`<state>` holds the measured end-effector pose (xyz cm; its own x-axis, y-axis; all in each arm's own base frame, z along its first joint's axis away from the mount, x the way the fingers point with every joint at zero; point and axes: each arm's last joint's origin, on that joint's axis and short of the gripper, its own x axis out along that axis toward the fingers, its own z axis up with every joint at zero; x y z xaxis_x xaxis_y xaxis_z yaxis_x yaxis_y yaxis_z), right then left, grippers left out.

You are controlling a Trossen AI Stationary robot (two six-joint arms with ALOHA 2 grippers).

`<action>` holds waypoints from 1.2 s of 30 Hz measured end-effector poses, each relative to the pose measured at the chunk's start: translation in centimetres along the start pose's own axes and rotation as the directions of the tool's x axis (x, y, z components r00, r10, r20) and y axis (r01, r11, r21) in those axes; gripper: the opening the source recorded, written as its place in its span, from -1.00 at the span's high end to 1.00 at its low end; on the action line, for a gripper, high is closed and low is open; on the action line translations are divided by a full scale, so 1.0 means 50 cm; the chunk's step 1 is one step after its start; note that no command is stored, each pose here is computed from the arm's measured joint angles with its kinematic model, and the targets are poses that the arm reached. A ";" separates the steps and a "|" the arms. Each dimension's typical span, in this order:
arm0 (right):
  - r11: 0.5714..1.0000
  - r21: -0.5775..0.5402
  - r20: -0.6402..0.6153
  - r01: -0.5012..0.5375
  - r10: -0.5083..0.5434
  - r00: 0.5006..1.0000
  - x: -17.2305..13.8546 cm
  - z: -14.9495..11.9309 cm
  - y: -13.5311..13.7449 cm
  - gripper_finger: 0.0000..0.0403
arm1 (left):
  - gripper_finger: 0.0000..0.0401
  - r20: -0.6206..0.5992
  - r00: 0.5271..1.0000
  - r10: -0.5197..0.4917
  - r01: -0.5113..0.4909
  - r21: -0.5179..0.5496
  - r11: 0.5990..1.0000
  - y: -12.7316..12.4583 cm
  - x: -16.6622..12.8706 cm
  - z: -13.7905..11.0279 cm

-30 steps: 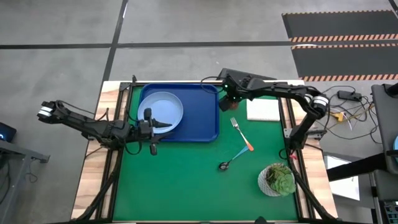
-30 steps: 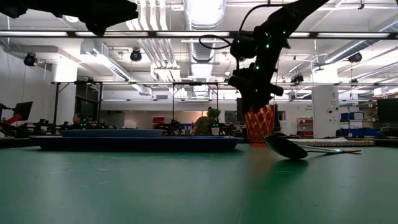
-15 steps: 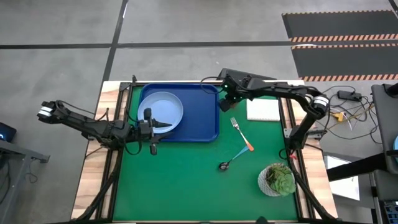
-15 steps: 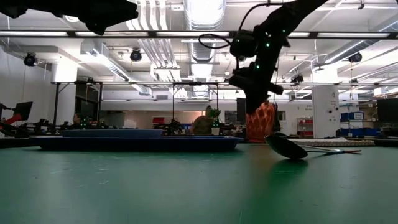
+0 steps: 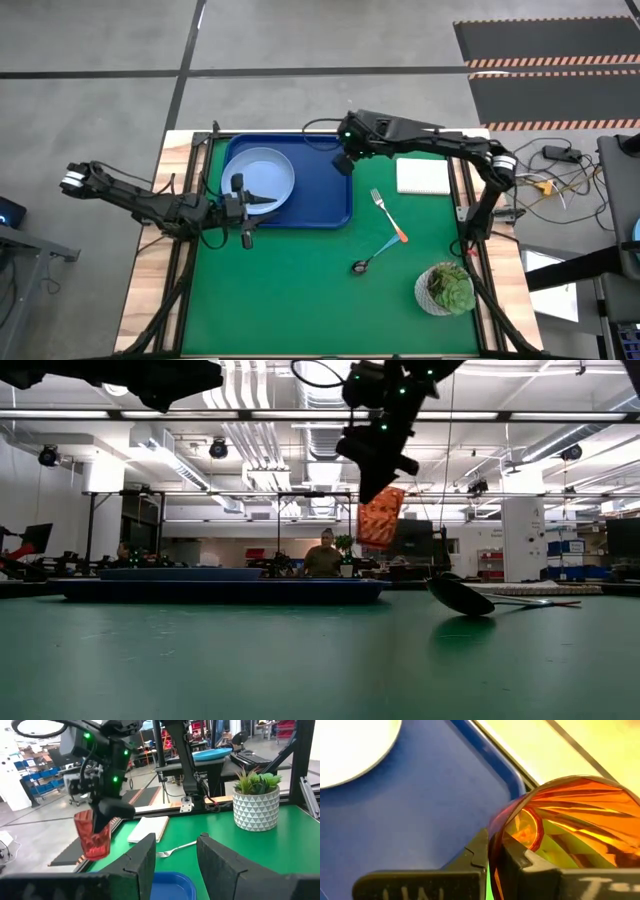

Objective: Pick and place plate/cup/fork/spoon on tray
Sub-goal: Put the brown glass on the blue serving tray to the top right of the blue plate

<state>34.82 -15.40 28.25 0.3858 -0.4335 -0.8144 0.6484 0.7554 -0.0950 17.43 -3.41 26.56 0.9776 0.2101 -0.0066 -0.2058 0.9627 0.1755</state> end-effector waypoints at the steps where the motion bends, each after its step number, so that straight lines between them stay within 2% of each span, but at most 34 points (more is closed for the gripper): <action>1: 1.000 -0.019 -0.003 -0.004 0.003 1.000 0.008 0.004 0.008 0.94 | 0.39 0.000 1.000 0.000 0.000 0.000 1.000 0.000 0.000 0.000; 10: 0.985 -0.168 -0.031 -0.035 0.031 0.999 0.105 0.057 0.060 0.94 | 0.39 0.013 1.000 0.002 -0.002 0.019 1.000 0.002 -0.002 0.003; 15: 0.975 -0.216 -0.047 -0.042 0.032 0.998 0.146 0.089 0.078 0.94 | 0.39 0.014 1.000 0.002 -0.003 0.037 0.999 0.002 -0.002 0.003; 19: 0.967 -0.240 -0.112 -0.086 0.061 0.992 0.171 0.103 0.091 0.94 | 0.39 0.013 1.000 0.002 -0.003 0.039 0.999 0.002 -0.002 0.003; 24: 0.962 -0.258 -0.197 -0.088 0.036 0.980 0.191 0.103 0.097 0.94 | 0.39 0.013 1.000 0.002 -0.002 0.039 0.999 0.002 -0.002 0.003; 32: 0.960 -0.265 -0.205 -0.087 0.032 0.978 0.202 0.101 0.099 0.93 | 0.39 0.012 1.000 0.002 -0.002 0.039 0.999 0.001 -0.002 0.003; 36: 0.963 -0.256 -0.201 -0.084 0.032 0.979 0.203 0.102 0.099 0.85 | 0.39 0.012 1.000 0.002 -0.002 0.039 0.999 0.001 -0.002 0.003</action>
<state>45.30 -18.55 22.44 0.2668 -0.3016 -0.9154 0.4237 0.8898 -0.1697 17.34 -3.38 26.71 0.9777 0.2098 0.0056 -0.2061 0.9549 0.2138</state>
